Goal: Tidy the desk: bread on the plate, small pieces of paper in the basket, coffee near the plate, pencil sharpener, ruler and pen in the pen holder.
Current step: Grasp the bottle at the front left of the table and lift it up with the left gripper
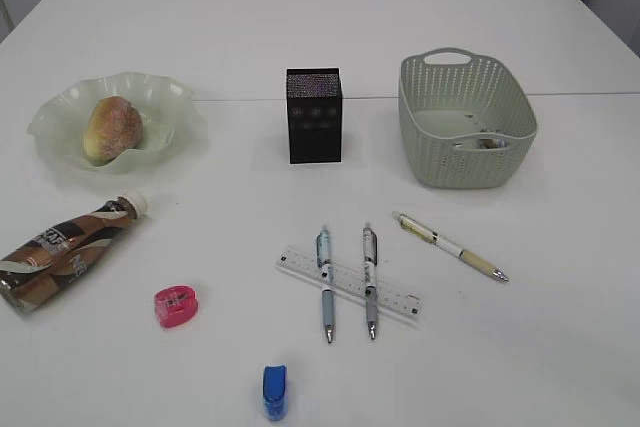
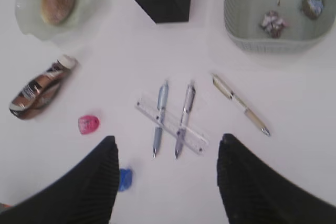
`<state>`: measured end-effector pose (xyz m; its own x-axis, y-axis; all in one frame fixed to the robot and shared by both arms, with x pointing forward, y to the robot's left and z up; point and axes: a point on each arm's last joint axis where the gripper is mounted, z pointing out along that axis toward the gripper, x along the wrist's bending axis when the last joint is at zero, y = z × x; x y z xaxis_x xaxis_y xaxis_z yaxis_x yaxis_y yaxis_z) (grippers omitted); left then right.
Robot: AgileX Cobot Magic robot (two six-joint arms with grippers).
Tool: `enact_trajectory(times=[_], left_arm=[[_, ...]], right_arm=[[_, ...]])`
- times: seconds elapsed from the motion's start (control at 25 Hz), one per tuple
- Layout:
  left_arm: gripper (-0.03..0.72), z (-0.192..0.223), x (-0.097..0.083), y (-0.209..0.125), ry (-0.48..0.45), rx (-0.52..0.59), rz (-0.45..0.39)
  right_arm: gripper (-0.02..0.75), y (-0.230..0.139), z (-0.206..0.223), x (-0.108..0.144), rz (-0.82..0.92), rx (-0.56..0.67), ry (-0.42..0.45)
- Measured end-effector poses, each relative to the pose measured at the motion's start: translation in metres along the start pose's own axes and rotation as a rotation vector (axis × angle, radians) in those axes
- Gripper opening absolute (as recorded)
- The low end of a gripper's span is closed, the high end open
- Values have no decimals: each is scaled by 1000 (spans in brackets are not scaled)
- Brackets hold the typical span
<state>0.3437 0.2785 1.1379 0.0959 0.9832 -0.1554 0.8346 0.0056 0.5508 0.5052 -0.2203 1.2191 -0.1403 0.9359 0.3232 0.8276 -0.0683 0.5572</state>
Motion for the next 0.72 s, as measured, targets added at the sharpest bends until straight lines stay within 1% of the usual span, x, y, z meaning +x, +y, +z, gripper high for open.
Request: enact_trajectory(times=[0.16, 0.4, 0.56, 0.72], left_arm=[[480, 11, 1, 7, 5, 49, 4], [486, 34, 2, 18, 12, 144, 18], [488, 54, 4, 27, 11, 219, 45], [511, 78, 2, 37, 2, 307, 67]], right_arm=[[438, -38, 8, -12, 5, 95, -28], [438, -79, 41, -31, 25, 270, -74], [438, -96, 56, -39, 34, 346, -91], [438, -101, 59, -41, 11, 365, -91]])
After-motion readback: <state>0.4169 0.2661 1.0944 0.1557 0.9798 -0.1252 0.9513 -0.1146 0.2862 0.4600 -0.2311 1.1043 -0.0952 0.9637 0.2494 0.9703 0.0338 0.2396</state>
